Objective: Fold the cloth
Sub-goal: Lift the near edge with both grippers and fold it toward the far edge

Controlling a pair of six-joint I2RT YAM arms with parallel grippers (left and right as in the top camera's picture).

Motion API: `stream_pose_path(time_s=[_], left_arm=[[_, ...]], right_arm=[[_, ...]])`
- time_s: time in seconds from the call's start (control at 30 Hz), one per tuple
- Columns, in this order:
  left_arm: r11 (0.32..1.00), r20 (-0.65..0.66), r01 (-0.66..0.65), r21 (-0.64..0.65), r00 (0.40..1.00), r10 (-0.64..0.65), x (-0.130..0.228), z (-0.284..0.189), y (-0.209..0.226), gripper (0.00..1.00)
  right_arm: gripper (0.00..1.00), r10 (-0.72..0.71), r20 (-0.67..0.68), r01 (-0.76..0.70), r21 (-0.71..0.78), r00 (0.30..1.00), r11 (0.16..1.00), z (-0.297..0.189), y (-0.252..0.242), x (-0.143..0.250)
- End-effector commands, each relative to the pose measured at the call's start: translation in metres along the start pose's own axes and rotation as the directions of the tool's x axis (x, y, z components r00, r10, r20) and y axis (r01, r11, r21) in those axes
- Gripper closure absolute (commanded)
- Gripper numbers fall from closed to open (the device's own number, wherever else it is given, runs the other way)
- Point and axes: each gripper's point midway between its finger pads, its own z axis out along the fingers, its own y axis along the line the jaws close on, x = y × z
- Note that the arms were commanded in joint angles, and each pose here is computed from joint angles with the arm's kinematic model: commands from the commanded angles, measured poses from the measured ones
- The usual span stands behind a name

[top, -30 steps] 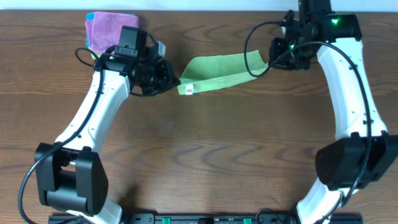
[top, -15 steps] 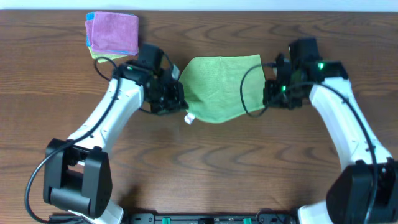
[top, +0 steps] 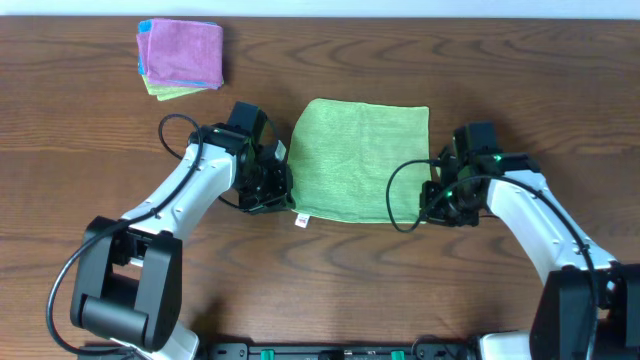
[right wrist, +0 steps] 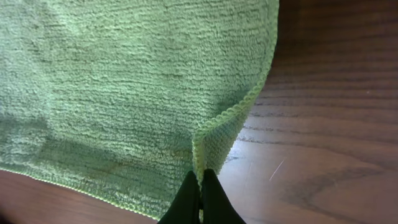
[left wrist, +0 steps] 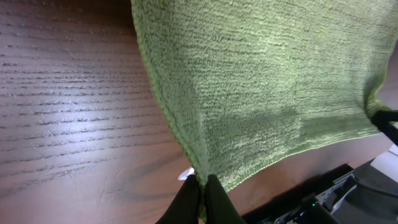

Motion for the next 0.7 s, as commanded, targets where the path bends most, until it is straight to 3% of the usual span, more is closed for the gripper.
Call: stream_pose_path(time_s=[0.0,0.67], left_arm=[[1.0,-0.002,-0.012,-0.02,1.0,0.012,0.001,0.003,0.004,0.94],[0.997,-0.085,-0.06,-0.047,0.995,0.056,0.037,0.033,-0.02,0.94]], right_arm=[[0.99,0.007,0.028,-0.006,-0.012,1.0,1.0,-0.004,0.005,-0.003],[0.99,-0.002,0.069,0.001,0.021,0.998,1.0,-0.023,0.002,0.002]])
